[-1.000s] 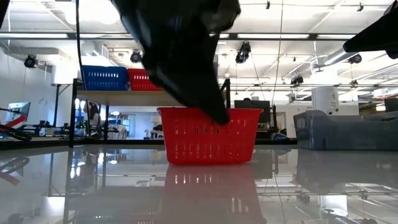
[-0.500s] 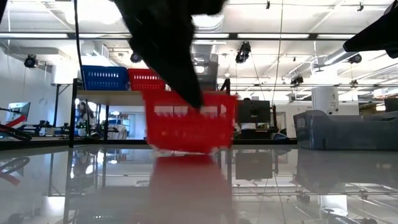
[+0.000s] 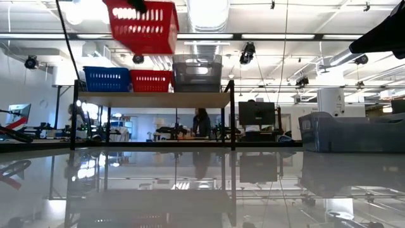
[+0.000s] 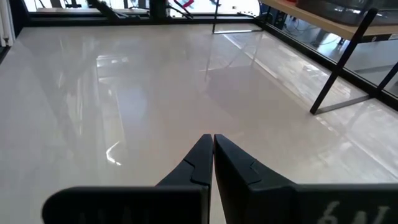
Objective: Stack baskets on shelf by color
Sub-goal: Stack the red bin on top of the stacked red bins on the shelf
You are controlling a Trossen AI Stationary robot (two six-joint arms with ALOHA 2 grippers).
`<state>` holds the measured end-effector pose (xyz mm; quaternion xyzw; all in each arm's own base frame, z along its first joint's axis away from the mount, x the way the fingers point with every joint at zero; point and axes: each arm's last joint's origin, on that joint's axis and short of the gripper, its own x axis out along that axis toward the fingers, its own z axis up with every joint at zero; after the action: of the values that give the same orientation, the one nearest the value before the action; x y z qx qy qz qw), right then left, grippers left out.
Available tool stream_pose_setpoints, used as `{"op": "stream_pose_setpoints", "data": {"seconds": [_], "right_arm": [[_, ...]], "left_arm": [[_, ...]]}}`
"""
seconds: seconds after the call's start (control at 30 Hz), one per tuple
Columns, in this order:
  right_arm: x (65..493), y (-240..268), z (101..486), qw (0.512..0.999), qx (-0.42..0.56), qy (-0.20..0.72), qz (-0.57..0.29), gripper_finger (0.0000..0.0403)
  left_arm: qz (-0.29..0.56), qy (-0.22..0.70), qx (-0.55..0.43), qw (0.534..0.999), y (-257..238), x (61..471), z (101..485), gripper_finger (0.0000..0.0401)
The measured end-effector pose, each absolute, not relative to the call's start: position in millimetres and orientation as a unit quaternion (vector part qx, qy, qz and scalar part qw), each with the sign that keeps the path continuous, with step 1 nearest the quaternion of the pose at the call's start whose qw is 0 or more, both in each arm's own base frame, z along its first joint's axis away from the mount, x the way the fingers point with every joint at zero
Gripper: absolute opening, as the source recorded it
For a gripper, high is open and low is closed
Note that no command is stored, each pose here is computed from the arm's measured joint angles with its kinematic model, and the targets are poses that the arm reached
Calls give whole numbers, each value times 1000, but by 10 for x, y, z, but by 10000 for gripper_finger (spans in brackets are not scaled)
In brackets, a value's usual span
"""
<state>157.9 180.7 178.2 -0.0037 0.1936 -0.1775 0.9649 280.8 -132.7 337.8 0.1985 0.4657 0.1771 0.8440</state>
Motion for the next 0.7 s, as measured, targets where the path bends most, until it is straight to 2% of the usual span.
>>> {"op": "stream_pose_setpoints", "data": {"seconds": [0.13,0.27,0.5,0.7], "right_arm": [[1578,1805,1779,965,-4,194,-178,9],[1577,1804,1777,965,-4,194,-178,9],[1576,1803,1775,965,-3,193,-178,9],[1577,1803,1774,965,0,193,-178,9]], "left_arm": [[230,425,251,839,-990,2615,3625,0],[292,413,263,822,-564,2442,3779,0],[364,451,230,782,214,2196,3675,0],[311,387,211,842,601,2175,3535,0]]}}
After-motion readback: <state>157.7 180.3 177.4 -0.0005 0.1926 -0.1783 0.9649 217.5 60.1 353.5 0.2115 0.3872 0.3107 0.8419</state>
